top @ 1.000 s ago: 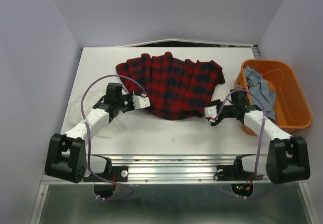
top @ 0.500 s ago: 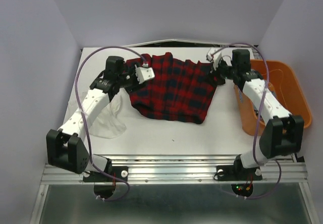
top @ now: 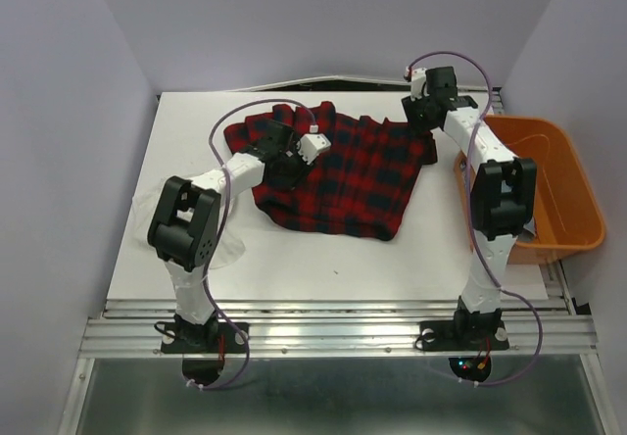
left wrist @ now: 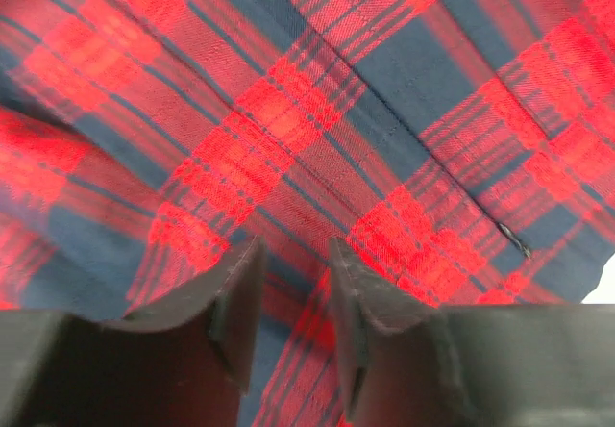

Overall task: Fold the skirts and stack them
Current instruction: Flatten the skirt out

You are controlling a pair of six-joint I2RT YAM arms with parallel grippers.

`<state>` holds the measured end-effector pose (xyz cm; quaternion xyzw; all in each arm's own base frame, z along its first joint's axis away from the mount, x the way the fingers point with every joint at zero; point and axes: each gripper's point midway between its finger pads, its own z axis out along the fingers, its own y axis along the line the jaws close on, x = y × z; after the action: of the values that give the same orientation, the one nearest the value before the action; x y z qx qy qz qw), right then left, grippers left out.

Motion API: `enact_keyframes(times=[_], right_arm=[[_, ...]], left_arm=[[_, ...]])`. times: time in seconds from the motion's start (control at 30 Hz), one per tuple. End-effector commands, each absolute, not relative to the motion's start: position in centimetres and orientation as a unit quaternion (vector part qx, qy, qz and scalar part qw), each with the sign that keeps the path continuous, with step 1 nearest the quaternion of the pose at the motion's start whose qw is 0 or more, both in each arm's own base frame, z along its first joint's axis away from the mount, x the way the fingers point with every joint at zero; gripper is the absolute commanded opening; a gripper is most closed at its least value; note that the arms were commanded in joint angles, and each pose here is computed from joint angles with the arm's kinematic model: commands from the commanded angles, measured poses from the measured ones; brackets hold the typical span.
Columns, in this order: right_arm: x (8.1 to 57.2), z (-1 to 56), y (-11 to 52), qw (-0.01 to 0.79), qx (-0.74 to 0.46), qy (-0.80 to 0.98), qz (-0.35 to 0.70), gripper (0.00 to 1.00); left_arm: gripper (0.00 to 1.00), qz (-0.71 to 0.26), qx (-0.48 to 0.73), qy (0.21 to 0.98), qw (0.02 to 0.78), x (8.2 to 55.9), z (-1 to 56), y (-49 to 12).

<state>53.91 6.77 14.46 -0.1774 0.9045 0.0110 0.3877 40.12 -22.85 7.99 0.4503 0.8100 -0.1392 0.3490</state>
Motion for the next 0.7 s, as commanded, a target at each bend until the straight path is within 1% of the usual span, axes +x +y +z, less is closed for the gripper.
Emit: enact_keyframes(times=[0.0, 0.13, 0.2, 0.33, 0.47, 0.53, 0.57, 0.6, 0.63, 0.67], right_arm=[[54.8, 16.0, 5.2, 0.382, -0.164, 0.909, -0.036, 0.44], [53.7, 14.5, 5.1, 0.345, -0.186, 0.919, -0.035, 0.5], [53.3, 13.8, 5.0, 0.333, -0.193, 0.922, -0.037, 0.5], [52.1, 12.5, 5.0, 0.314, -0.19, 0.93, -0.031, 0.52], [51.3, 13.1, 5.0, 0.323, -0.173, 0.93, -0.025, 0.53], [50.1, 13.4, 4.9, 0.326, -0.172, 0.929, -0.026, 0.53], [50.0, 14.7, 4.9, 0.344, -0.169, 0.923, -0.026, 0.53], [49.6, 14.9, 4.9, 0.349, -0.167, 0.922, -0.026, 0.53], [48.5, 13.9, 5.3, 0.338, -0.167, 0.926, -0.01, 0.52], [48.3, 14.0, 5.3, 0.342, -0.163, 0.925, -0.008, 0.52]], left_arm=[[0.37, -0.108, 0.418, 0.84, 0.327, 41.6, 6.2, -23.6], [0.31, -0.09, 0.413, 0.866, 0.268, 40.3, 3.0, -21.4], [0.28, -0.073, 0.415, 0.87, 0.257, 39.9, 2.3, -20.3], [0.27, -0.038, 0.413, 0.881, 0.228, 39.2, 0.7, -17.4], [0.26, -0.022, 0.377, 0.899, 0.223, 41.5, 0.7, -14.5], [0.26, -0.021, 0.357, 0.906, 0.228, 42.6, 1.0, -13.7], [0.26, -0.018, 0.347, 0.906, 0.243, 44.0, 2.0, -13.2], [0.27, -0.016, 0.342, 0.906, 0.248, 44.6, 2.3, -13.1], [0.3, -0.012, 0.337, 0.908, 0.249, 45.1, 2.6, -12.9], [0.31, -0.013, 0.334, 0.904, 0.267, 46.3, 3.9, -13.1]])
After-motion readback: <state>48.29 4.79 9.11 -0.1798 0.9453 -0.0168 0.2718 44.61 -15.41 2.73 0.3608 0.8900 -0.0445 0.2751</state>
